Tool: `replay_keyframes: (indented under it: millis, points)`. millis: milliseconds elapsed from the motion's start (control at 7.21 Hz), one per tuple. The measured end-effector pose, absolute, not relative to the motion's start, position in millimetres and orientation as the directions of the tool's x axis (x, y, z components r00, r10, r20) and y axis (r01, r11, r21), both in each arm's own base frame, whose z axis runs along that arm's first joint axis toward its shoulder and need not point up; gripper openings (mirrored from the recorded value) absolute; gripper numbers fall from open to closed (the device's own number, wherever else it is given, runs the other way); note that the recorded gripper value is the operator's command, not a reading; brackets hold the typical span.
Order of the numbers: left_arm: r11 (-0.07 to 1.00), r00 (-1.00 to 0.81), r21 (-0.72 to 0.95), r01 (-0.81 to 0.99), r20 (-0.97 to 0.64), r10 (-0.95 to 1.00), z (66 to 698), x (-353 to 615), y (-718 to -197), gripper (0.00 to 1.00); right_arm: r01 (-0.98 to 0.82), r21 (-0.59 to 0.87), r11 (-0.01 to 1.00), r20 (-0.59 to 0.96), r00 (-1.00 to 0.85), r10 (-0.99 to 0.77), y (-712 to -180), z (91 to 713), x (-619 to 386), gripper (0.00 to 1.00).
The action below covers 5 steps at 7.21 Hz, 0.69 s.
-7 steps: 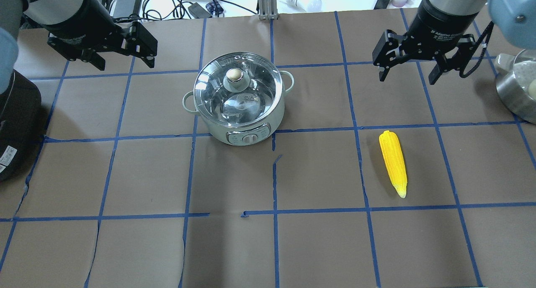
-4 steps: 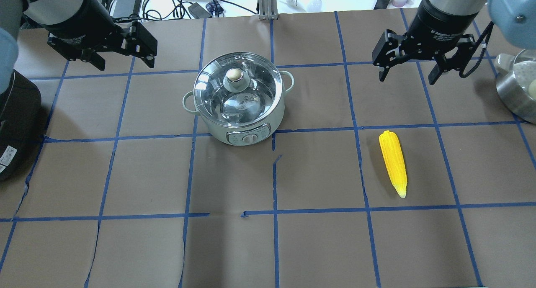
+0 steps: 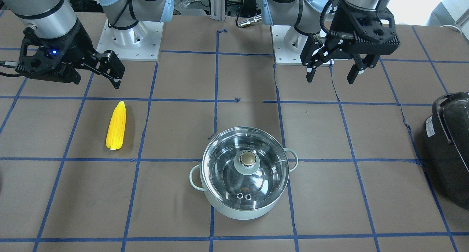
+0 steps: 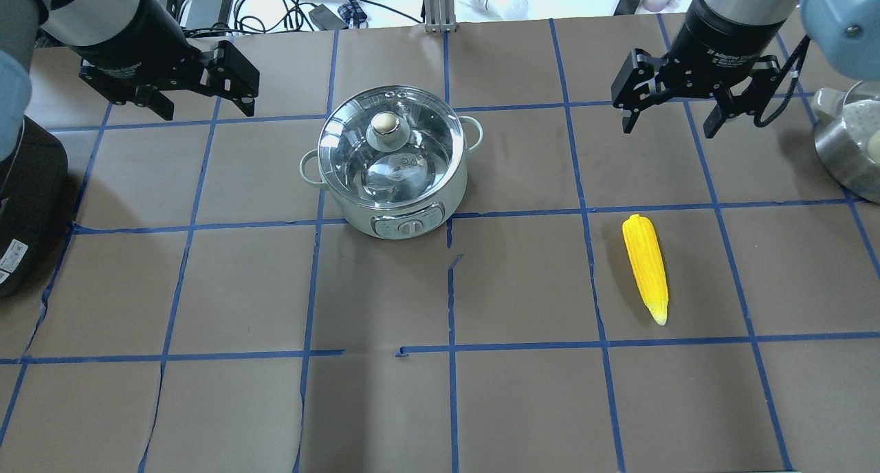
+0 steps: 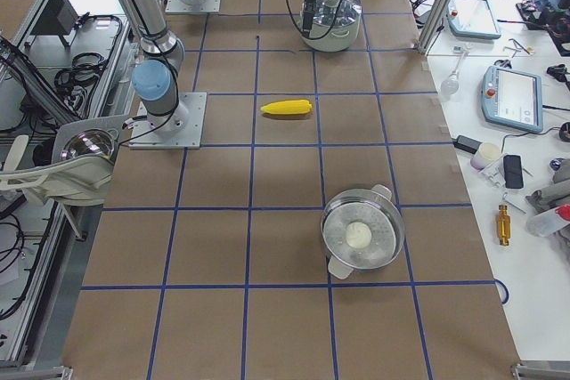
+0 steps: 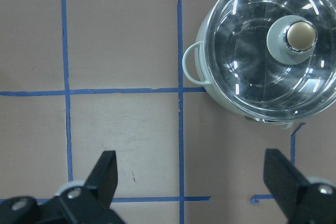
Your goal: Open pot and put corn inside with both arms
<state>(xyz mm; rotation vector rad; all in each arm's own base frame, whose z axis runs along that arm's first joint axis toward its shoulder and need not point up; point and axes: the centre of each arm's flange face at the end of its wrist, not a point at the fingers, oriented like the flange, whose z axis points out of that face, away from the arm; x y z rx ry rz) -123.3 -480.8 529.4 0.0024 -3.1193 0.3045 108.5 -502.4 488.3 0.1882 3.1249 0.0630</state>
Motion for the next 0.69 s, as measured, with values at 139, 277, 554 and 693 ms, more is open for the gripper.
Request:
replay_keyframes:
  millis: [139,277,554,693]
  points:
    - [0.981,-1.0,-0.192,-0.002,0.008,-0.001,528.3,-123.3,-479.6,1.0,0.12,0.039,0.992,-0.009,-0.993,0.12,-502.5,488.4,108.6,1.0]
    - [0.982,-1.0,-0.191,-0.002,0.007,-0.001,527.8,-123.5,-478.8,1.0,0.119,0.038,0.992,-0.009,-0.993,0.12,-502.6,488.4,108.5,1.0]
    - [0.982,-1.0,-0.19,-0.001,0.007,0.0,527.6,-123.8,-478.3,1.0,0.12,0.036,0.992,-0.01,-0.993,0.12,-502.5,488.7,108.1,1.0]
    - [0.982,-1.0,-0.19,-0.002,0.008,0.0,527.5,-123.7,-478.3,1.0,0.119,0.036,0.992,-0.01,-0.993,0.12,-502.5,488.6,108.1,1.0]
